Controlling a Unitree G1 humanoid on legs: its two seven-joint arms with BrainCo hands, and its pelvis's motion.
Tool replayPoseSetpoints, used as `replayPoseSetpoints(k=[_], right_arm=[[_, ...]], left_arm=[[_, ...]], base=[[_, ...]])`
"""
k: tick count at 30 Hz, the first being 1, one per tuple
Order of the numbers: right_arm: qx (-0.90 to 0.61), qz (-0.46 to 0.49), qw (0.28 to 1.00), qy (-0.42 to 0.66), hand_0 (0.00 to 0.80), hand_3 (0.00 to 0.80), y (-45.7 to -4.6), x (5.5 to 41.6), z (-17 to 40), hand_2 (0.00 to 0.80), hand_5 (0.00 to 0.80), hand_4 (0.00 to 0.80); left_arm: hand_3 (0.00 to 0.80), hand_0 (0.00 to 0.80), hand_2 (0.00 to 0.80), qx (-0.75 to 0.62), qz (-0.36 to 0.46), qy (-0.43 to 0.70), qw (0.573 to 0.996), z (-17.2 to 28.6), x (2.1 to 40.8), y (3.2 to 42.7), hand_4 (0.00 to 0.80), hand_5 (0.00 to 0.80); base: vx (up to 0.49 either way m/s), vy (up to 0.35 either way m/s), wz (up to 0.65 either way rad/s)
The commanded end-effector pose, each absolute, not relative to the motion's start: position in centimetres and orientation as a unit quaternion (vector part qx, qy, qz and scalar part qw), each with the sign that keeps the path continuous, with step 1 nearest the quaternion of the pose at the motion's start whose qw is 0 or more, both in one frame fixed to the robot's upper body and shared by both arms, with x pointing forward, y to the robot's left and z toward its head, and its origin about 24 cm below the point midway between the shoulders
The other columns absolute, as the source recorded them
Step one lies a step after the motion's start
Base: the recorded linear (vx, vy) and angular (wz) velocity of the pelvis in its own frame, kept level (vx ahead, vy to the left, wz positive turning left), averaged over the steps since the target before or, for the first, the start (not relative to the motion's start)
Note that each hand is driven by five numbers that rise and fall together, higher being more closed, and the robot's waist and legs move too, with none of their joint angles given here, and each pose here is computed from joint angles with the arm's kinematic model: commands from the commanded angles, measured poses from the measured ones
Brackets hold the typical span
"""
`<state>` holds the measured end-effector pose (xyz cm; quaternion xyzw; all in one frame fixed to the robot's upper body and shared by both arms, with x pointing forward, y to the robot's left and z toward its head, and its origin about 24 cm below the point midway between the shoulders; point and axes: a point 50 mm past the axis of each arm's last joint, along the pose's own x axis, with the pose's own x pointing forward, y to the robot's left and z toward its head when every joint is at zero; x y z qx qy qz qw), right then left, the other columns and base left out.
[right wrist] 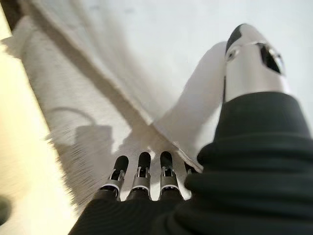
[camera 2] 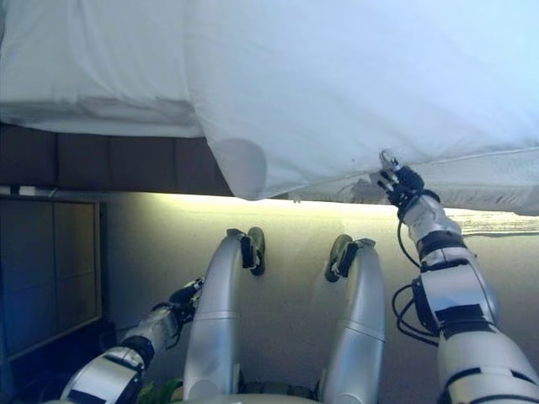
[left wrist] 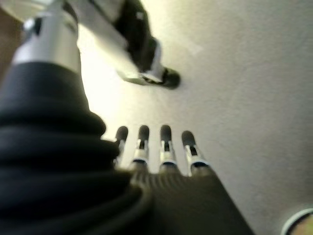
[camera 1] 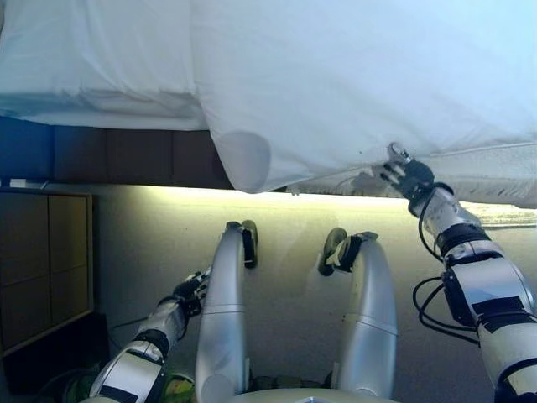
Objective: Make the bed neatly
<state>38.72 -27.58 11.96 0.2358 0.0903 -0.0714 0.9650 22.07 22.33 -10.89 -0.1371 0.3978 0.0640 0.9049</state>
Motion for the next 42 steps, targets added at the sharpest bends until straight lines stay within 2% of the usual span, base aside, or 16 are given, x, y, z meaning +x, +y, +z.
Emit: replayPoseSetpoints(k=[1,9,15,16,17,21,25,28,30,34,38,42], right_arm=[[0.239,-0.045,0.97,0.014,0.0,0.0,-28.6,38.9,15.1,0.0,0.0,0.0],[0.188,0.009,0.982,-0.018,0.0,0.0,-27.7,39.1,17.3,0.0,0.0,0.0],[0.186,0.015,0.982,0.003,0.0,0.0,-28.0,38.3,15.3,0.0,0.0,0.0],[0.186,0.016,0.982,0.001,0.42,0.42,-28.1,38.2,15.1,0.42,0.42,0.42],[0.184,0.029,0.982,-0.006,0.8,0.8,-27.9,38.0,14.9,0.8,0.8,0.8],[0.191,0.069,0.979,-0.001,0.8,0.8,-26.7,37.8,13.8,0.8,0.8,0.8],[0.2,0.078,0.977,-0.002,0.8,0.8,-25.8,37.8,12.8,0.8,0.8,0.8],[0.203,0.092,0.975,0.013,0.8,0.8,-25.4,37.6,12.0,0.8,0.8,0.8],[0.203,0.096,0.974,0.024,0.8,0.8,-25.2,37.5,11.4,0.8,0.8,0.8],[0.206,0.101,0.973,0.038,0.8,0.8,-24.6,37.0,10.1,0.8,0.8,0.8],[0.219,0.108,0.969,0.042,0.8,0.8,-24.0,36.8,9.2,0.8,0.8,0.8],[0.223,0.122,0.967,0.038,0.8,0.8,-23.1,37.1,9.6,0.8,0.8,0.8]], left_arm=[[0.0,0.0,0.0,-0.132,0.061,0.431,0.89,-12.7,18.4,22.6,0.0,0.0],[0.0,0.0,0.0,-0.12,0.062,0.46,0.877,-13.8,15.2,23.5,0.0,0.0],[0.0,0.0,0.0,-0.107,0.074,0.5,0.856,-14.9,11.6,24.3,0.0,0.0],[0.0,0.0,0.0,-0.106,0.075,0.503,0.854,-15.0,11.3,24.3,0.0,0.0],[0.0,0.0,0.0,-0.103,0.075,0.507,0.853,-15.1,10.6,24.4,0.0,0.0],[0.0,0.0,0.0,-0.1,0.079,0.505,0.854,-15.1,10.1,24.6,0.0,0.0],[0.0,0.0,0.0,-0.106,0.088,0.479,0.867,-14.7,11.1,25.0,0.0,0.0],[0.0,0.0,0.0,-0.112,0.113,0.425,0.891,-13.5,13.1,26.0,0.0,0.0],[0.0,0.0,0.0,-0.113,0.131,0.368,0.914,-11.9,15.9,26.7,0.0,0.0],[0.0,0.0,0.0,-0.121,0.179,0.191,0.957,-4.7,23.6,28.5,0.0,0.0],[0.0,0.0,0.0,-0.131,0.205,0.048,0.969,1.8,27.8,29.6,0.0,0.0],[0.0,0.0,0.0,-0.146,0.184,-0.048,0.971,6.7,30.8,28.6,0.0,0.0]], base=[[0.078,-0.007,0.01],[0.095,-0.006,0.0],[0.196,-0.011,-0.01],[0.189,-0.007,0.0],[0.139,-0.003,0.0],[0.092,0.014,-0.04],[0.069,0.012,0.13],[0.111,0.014,-0.04],[0.112,0.011,0.27],[0.065,-0.02,0.08],[0.075,-0.059,0.07],[0.083,-0.08,0.05]])
